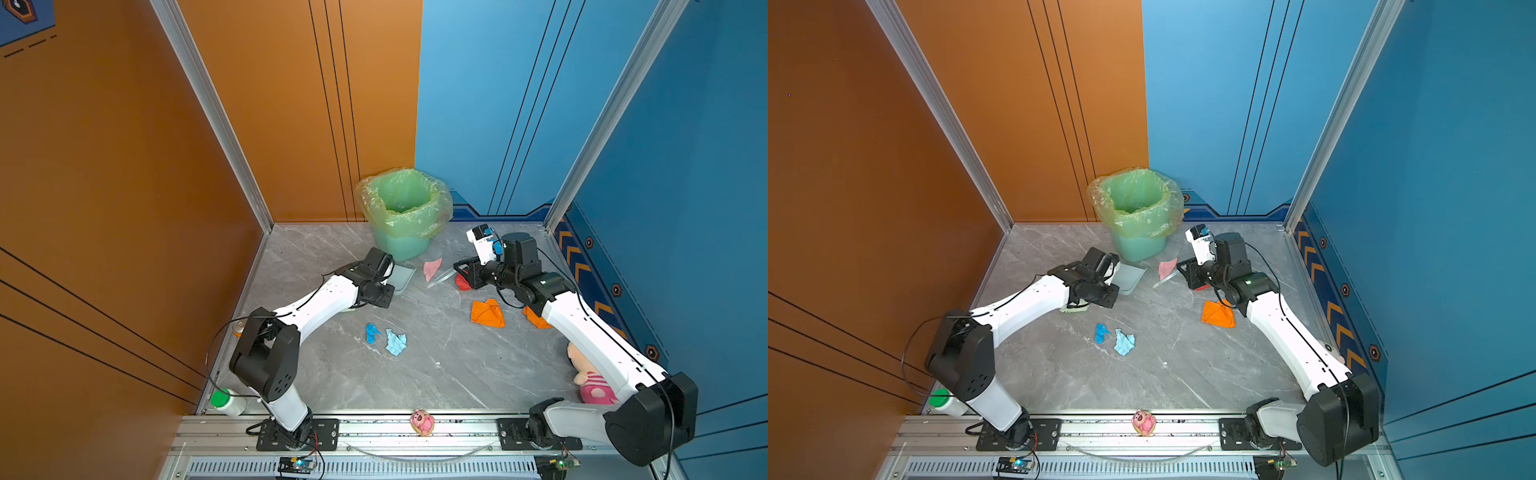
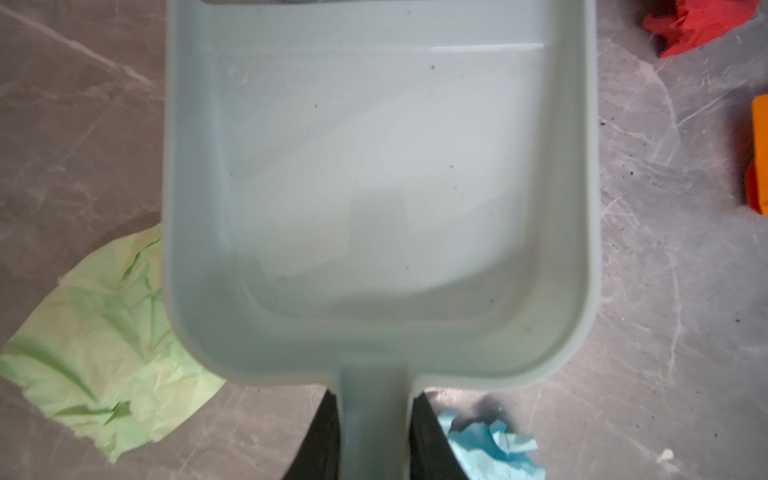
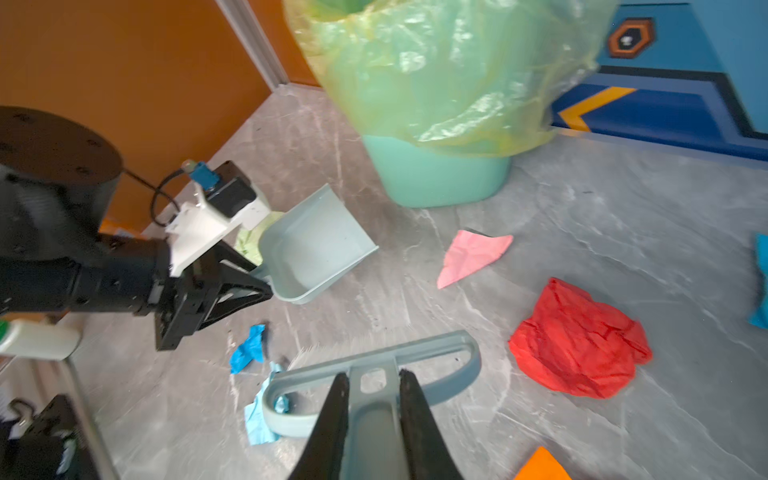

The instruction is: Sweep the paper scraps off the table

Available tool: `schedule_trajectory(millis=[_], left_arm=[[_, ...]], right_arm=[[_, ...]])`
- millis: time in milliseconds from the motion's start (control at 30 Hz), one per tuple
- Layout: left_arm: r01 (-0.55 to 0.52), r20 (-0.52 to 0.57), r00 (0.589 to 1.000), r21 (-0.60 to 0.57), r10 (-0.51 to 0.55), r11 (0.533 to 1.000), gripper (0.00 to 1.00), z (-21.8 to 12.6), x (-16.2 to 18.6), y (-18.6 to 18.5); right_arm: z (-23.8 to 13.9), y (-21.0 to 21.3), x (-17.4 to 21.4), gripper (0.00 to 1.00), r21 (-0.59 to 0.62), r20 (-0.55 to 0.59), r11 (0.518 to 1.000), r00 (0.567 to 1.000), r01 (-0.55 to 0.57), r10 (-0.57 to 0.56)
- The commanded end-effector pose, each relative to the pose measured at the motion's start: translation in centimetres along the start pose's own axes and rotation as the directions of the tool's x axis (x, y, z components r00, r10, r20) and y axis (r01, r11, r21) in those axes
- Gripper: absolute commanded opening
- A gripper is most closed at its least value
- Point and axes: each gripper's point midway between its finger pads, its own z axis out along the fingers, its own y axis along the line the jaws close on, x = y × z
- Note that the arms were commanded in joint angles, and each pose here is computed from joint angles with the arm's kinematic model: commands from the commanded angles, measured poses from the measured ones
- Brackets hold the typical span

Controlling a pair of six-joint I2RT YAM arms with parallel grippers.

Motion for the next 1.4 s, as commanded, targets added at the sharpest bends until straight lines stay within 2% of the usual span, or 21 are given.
schedule_trajectory(millis=[0, 167, 300, 467, 933, 1167, 1367], left_arm=[[0.022, -0.08, 0.996, -0.043, -0.026, 0.999, 0.0, -0.9, 2.9, 1.2], [0.058, -0.075, 0.995, -0.08, -0.064, 0.995, 0.0, -2.1, 4.2, 2.8], [0.132, -0.058, 0.989, -0.109, -0.139, 0.985, 0.0, -3.0, 5.2, 4.7], [0.239, -0.048, 0.968, -0.144, -0.248, 0.96, 0.0, -3.6, 7.2, 7.3], [0.277, -0.023, 0.959, -0.162, -0.284, 0.947, 0.0, -4.6, 8.8, 8.6], [0.273, -0.024, 0.96, -0.147, -0.28, 0.951, 0.0, -4.6, 8.8, 8.3], [0.254, -0.028, 0.965, -0.14, -0.261, 0.957, 0.0, -4.6, 8.6, 8.1]], right_arm=[[-0.6, 4.4, -0.2, 0.0, -0.205, 0.057, 0.969, 0.991, 0.134, -0.125], [1.0, 8.0, 1.4, 0.0, -0.319, 0.095, 0.916, 0.97, 0.243, -0.224], [2.6, 10.6, 3.0, 0.0, -0.379, 0.137, 0.874, 0.953, 0.303, -0.271], [4.7, 13.0, 5.4, 0.0, -0.422, 0.125, 0.839, 0.938, 0.344, -0.322], [12.6, 18.7, 11.4, 0.0, -0.58, 0.065, 0.746, 0.931, 0.328, -0.359], [14.5, 17.0, 13.7, 0.0, -0.594, -0.02, 0.753, 0.931, 0.281, -0.364], [12.9, 13.2, 14.5, 0.0, -0.546, -0.108, 0.785, 0.905, 0.293, -0.412]])
